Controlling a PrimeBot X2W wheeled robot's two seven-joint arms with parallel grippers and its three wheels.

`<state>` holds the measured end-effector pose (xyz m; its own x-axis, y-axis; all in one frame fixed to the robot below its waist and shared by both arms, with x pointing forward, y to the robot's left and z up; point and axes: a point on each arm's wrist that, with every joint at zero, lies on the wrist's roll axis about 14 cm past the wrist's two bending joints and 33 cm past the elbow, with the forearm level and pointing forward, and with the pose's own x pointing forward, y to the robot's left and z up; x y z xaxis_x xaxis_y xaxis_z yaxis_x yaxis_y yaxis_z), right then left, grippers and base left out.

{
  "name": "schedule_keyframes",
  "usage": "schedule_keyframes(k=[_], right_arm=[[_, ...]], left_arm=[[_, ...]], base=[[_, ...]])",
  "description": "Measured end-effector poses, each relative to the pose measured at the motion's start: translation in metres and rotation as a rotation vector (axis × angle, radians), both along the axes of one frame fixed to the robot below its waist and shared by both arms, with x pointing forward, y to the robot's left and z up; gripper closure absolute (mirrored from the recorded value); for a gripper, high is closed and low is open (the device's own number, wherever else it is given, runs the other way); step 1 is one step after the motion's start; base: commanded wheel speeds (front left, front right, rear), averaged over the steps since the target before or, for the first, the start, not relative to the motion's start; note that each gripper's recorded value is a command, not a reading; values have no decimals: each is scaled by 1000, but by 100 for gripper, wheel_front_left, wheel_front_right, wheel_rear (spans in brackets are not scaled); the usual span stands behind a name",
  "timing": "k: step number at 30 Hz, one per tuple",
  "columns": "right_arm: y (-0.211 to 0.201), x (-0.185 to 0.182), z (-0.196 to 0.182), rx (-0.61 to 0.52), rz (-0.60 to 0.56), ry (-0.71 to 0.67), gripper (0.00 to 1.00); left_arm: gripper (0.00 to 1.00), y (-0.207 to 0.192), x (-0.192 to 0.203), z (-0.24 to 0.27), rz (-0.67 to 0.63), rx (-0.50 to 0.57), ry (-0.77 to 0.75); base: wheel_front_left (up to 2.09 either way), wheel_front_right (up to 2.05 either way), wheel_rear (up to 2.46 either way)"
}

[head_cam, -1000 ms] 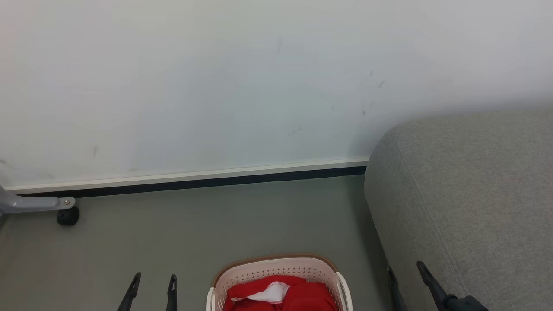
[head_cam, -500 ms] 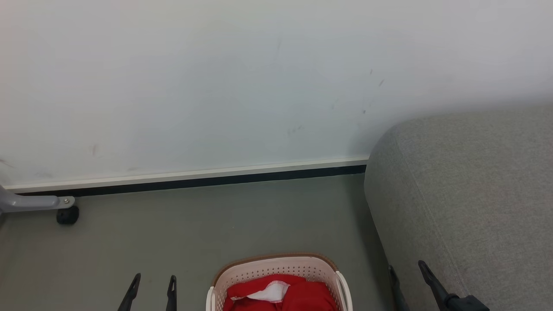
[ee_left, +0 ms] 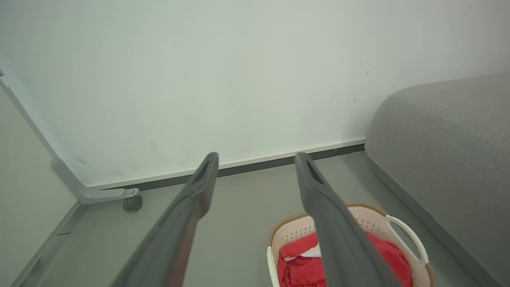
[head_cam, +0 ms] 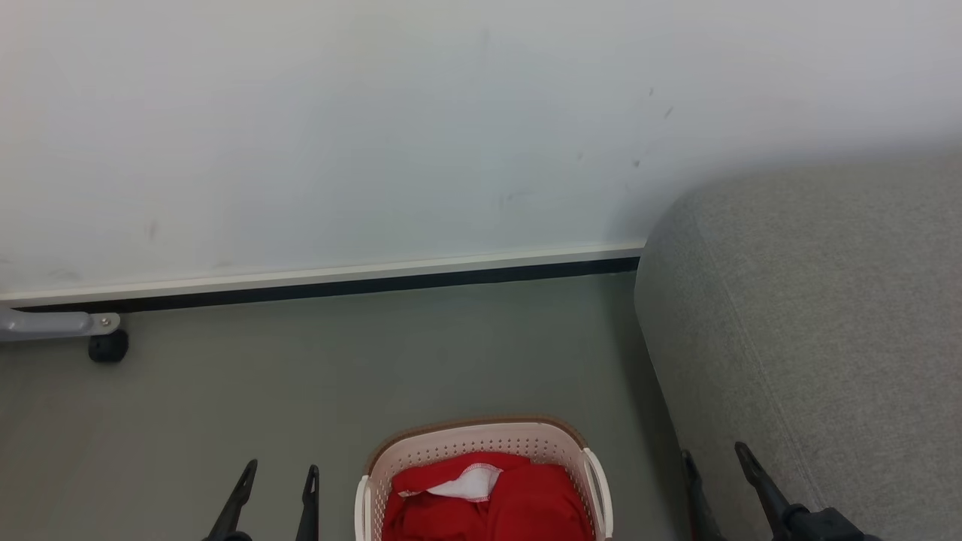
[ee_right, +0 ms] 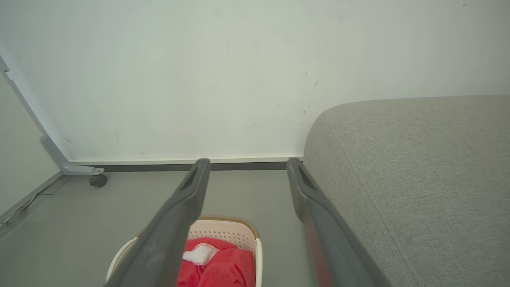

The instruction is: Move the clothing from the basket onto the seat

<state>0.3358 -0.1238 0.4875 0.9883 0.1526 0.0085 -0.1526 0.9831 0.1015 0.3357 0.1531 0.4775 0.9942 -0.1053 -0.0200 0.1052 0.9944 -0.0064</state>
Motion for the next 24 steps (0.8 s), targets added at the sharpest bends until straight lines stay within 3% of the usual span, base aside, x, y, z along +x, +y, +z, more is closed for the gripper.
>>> schedule_keyframes(k=[14, 24], right_arm=[[-15, 37, 2, -38, -30, -14, 0], [-32, 73, 10, -55, -82, -61, 0]], left_arm=[[0, -45, 27, -43, -142, -21, 137], [0, -100, 58, -83, -348, 36, 244]], base=[[0, 0, 0], [0, 0, 0]])
